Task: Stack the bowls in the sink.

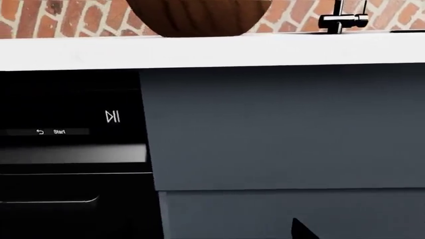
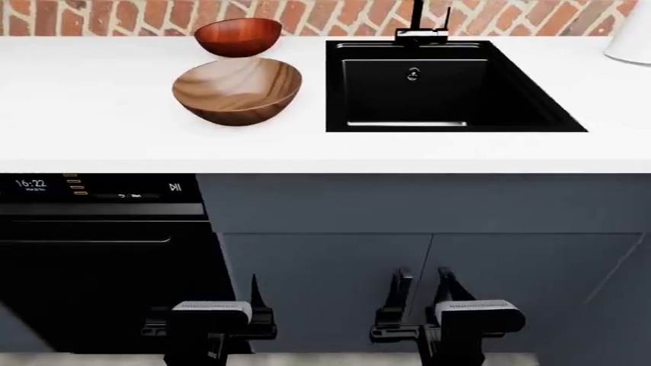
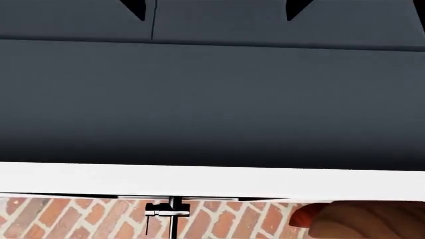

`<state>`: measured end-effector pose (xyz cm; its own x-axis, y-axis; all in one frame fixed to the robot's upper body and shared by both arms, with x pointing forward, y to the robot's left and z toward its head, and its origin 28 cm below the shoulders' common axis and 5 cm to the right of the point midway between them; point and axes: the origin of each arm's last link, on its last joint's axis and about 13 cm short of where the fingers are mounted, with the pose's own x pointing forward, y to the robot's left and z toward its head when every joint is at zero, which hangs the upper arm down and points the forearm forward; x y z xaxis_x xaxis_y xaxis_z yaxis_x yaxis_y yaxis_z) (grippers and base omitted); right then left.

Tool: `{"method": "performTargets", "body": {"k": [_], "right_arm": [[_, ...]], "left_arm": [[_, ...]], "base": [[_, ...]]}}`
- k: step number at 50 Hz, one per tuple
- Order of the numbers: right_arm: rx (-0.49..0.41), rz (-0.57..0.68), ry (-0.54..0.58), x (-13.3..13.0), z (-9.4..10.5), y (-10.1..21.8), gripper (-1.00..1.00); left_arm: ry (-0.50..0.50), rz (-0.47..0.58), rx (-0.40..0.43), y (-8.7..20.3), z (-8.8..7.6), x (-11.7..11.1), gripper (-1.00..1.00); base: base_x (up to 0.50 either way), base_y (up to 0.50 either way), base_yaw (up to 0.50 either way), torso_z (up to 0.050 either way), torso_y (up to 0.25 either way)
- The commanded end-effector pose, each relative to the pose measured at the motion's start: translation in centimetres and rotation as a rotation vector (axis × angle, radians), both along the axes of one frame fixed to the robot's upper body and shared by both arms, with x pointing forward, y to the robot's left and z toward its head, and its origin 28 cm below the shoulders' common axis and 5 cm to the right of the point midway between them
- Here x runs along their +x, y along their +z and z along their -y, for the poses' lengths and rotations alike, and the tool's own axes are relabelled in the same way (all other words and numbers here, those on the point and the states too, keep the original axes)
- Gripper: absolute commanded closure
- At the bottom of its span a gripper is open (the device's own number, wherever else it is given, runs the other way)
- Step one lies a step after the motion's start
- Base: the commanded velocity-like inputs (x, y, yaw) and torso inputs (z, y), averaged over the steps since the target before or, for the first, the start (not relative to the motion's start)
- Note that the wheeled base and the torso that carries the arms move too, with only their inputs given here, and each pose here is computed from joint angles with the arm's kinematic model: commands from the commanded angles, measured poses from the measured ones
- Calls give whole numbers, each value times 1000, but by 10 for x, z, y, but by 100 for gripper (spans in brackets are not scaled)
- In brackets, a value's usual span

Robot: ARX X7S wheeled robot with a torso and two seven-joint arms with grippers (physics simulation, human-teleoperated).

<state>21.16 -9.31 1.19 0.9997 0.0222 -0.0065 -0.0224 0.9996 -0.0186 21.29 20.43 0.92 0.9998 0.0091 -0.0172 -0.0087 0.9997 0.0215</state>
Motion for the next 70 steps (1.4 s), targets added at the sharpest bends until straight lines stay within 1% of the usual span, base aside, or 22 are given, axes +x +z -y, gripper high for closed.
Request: {"method": "performTargets", "body": {"k": [1,6,17,21,26,30,35,42,45,48,51,54,58,65,67,70], "right_arm": [[0,0,0,0,0,0,-100],[5,4,-1,0,0,0,-100],[19,19,-14,-1,2,4,-100],[15,31,-27,-1,2,10,-100],[4,65,-30,-1,3,27,-100],[1,103,-38,-1,5,47,-100],[5,154,-51,-1,9,76,-100],[27,214,-62,-4,15,119,-100],[34,238,-65,-1,18,139,-100],[22,260,-66,5,22,160,-100],[-9,279,-64,9,24,178,-100],[-30,284,-62,12,26,188,-100],[-43,274,-55,26,31,205,-100],[-39,259,-67,49,41,231,-100],[-38,257,-68,53,42,237,-100],[-28,242,-60,57,42,241,-100]], "left_arm": [[0,1,1,0,0,0,-100],[1,1,0,0,1,-1,-100],[-3,0,-3,2,1,0,-100],[-8,10,-9,9,1,0,-100],[-20,35,-35,26,4,-3,-100],[-24,64,-55,43,3,-1,-100],[-38,104,-49,69,0,5,-100],[-66,186,-69,114,-1,9,-100],[-90,222,-70,134,-2,10,-100],[-109,246,-93,155,-2,13,-100],[-130,260,-56,173,-4,20,-100],[-139,268,-52,186,-6,26,-100],[-137,284,-4,207,-6,38,-100],[-165,286,11,235,-6,60,-100],[-167,293,33,241,-6,67,-100],[-173,286,38,250,-8,77,-100]], "base": [[0,500,0,0,0],[0,500,0,0,0],[0,0,0,0,0],[0,0,0,0,0],[0,0,0,0,0],[0,0,0,0,0],[0,0,0,0,0],[0,0,0,0,0],[0,0,0,0,0],[0,0,0,0,0],[0,0,0,0,0],[0,0,0,0,0],[0,0,0,0,0],[0,0,0,0,0],[0,0,0,0,0],[0,0,0,0,0]]}}
